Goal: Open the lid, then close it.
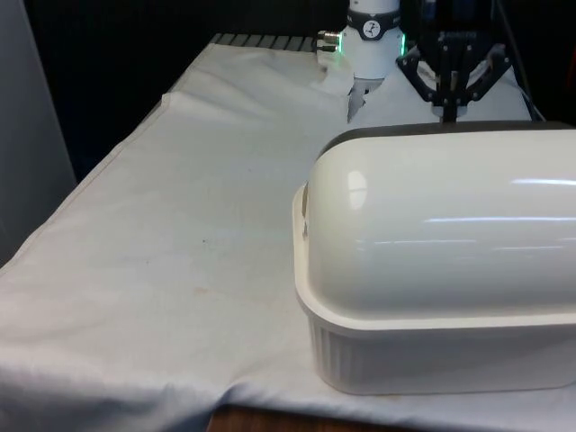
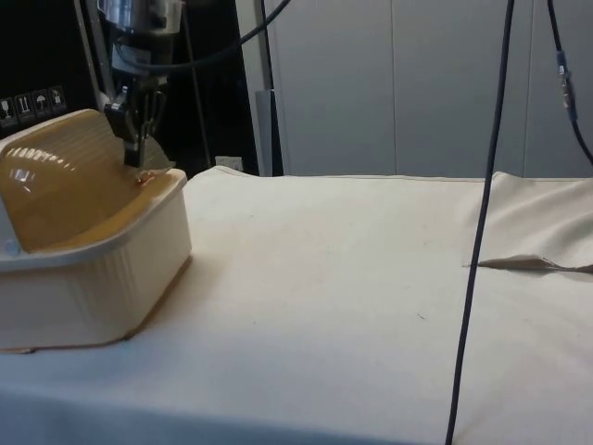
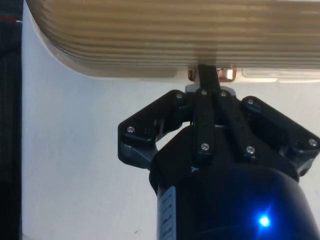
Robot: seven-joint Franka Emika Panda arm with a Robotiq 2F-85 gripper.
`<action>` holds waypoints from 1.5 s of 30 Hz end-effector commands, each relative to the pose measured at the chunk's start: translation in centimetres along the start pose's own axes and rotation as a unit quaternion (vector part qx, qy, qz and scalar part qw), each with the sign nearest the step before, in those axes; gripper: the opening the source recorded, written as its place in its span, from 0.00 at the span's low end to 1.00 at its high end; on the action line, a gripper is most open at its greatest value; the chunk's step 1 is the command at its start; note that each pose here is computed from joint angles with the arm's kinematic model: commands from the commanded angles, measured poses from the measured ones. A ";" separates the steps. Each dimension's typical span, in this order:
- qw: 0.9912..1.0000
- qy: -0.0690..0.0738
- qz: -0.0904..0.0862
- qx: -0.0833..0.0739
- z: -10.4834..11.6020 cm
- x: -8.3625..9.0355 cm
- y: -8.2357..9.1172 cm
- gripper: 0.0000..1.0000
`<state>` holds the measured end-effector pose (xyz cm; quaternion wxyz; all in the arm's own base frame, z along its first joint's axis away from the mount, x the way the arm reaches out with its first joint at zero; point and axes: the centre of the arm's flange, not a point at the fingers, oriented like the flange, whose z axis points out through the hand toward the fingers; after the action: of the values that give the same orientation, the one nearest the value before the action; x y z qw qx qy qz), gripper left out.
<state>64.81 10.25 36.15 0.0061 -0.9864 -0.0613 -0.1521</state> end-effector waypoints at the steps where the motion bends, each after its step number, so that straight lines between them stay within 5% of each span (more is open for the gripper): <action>1: 1.000 -0.006 0.002 0.005 0.2 -0.3 -0.2 0.00; 19: 0.999 -0.044 -0.001 0.000 2.1 -2.3 -0.1 0.00; 28: 0.997 -0.071 -0.001 0.004 3.3 -3.7 -0.3 0.00; 38: 0.996 -0.085 -0.003 0.000 4.2 -4.8 -0.3 0.00; 45: 0.995 -0.103 -0.003 0.004 4.8 -6.0 -0.5 0.00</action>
<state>60.74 10.11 29.73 -0.0013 -0.9964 -0.0656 -0.0538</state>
